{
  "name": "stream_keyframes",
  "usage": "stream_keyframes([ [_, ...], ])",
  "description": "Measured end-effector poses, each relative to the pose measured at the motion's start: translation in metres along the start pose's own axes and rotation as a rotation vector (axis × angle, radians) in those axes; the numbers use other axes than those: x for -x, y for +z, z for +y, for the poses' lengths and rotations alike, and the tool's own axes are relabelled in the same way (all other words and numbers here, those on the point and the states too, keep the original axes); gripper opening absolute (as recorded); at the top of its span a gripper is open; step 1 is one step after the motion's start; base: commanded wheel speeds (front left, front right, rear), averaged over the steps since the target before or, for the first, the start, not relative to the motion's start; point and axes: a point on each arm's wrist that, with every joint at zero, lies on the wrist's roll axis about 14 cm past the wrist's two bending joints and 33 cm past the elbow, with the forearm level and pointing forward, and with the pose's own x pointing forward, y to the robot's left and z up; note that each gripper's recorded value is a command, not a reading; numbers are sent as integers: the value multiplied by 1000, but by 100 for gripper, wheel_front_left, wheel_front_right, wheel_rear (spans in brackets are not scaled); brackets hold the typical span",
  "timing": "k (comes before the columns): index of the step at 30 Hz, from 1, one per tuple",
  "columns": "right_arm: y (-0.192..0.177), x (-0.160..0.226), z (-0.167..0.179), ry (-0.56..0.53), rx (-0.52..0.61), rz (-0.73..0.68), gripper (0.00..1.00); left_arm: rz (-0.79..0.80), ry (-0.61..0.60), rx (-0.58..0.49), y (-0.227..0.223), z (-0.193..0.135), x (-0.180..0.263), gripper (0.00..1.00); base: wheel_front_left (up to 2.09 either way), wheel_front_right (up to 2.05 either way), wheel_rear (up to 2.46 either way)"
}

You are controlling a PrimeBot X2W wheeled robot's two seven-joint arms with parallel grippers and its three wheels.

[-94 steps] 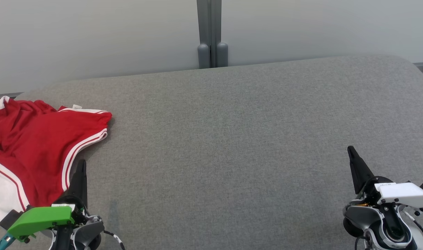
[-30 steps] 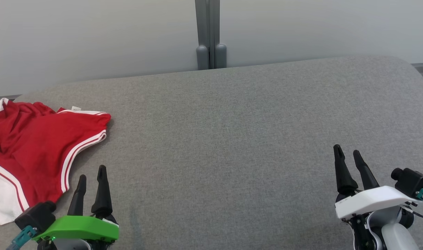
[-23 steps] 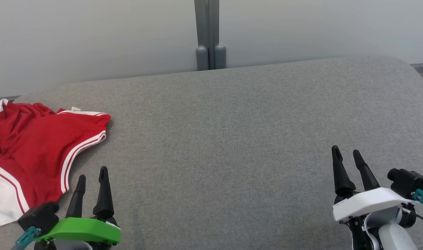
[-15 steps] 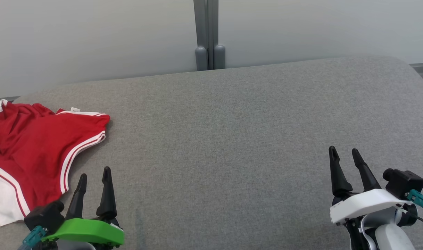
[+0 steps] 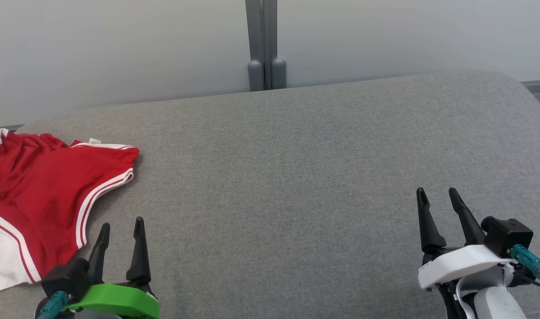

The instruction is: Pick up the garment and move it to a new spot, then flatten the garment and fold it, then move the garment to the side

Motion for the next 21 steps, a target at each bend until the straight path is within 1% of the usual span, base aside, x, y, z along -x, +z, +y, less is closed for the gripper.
stream_keyframes([
  [21,-2,1,5,32,146,-9,100,1,-18,-183,-3,4,5,100,0,0,0],
])
